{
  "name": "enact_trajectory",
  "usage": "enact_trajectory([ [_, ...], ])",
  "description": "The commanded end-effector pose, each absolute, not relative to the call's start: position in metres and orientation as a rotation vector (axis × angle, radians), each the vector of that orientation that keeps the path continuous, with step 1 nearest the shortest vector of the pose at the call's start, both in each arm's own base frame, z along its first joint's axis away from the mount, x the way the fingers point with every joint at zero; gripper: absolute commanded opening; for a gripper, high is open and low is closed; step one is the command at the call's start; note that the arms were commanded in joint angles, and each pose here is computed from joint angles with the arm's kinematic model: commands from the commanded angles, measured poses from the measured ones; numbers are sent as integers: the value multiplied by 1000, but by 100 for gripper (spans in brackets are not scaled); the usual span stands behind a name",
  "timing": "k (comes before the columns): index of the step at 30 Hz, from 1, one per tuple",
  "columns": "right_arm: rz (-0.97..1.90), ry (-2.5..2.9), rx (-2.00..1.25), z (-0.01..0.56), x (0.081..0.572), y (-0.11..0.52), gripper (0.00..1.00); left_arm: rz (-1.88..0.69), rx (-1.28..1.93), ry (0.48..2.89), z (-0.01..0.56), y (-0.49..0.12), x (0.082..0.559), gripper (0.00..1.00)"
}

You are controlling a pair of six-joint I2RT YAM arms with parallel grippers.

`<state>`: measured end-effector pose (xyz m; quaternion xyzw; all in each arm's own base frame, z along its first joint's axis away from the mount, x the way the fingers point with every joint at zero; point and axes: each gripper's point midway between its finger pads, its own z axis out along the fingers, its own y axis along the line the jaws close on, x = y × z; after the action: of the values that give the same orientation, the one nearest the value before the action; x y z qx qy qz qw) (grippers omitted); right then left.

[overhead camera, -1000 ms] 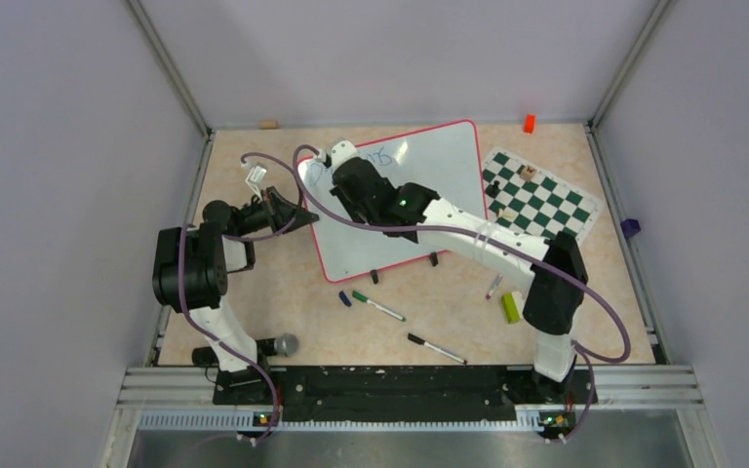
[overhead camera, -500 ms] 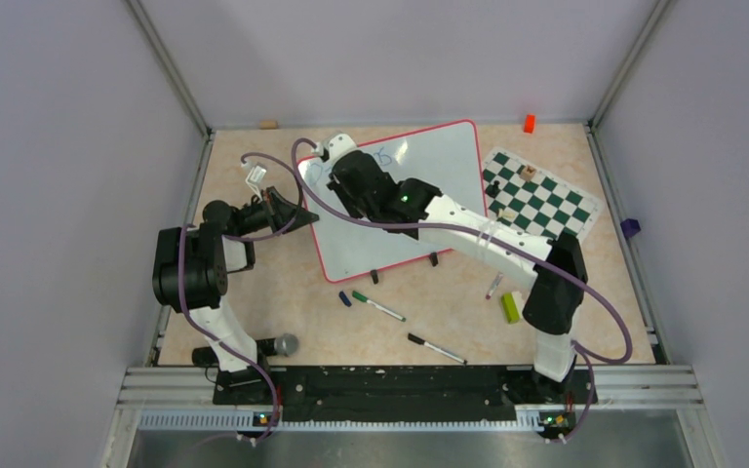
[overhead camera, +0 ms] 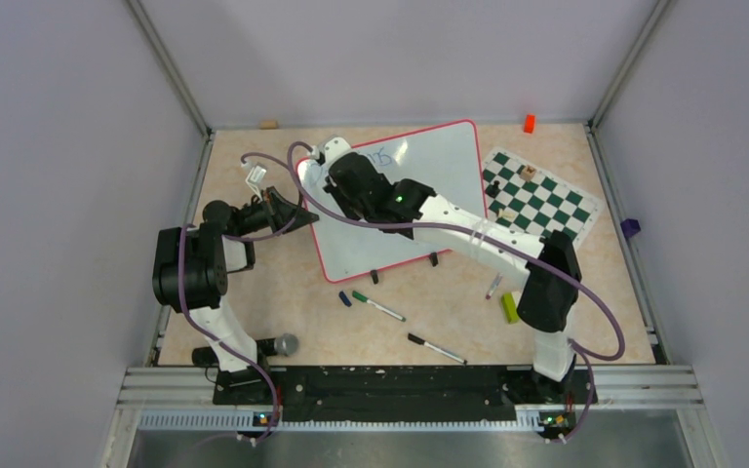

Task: Write a sentence on the whiteboard

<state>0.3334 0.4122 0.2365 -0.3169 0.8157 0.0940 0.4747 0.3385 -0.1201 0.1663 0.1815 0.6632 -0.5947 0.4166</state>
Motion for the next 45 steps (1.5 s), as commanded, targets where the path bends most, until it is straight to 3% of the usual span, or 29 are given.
enact_trajectory([
  [1,265,1949,-749,255,342,421,0,-1392,628,1556,186,-123,334,0],
  [36,142,2010,-669,252,359,381,0,-1392,630,1555,186,-124,333,0],
  [45,439,1740,-683,345,317,357,0,-1392,628,1557,186,-123,334,0],
])
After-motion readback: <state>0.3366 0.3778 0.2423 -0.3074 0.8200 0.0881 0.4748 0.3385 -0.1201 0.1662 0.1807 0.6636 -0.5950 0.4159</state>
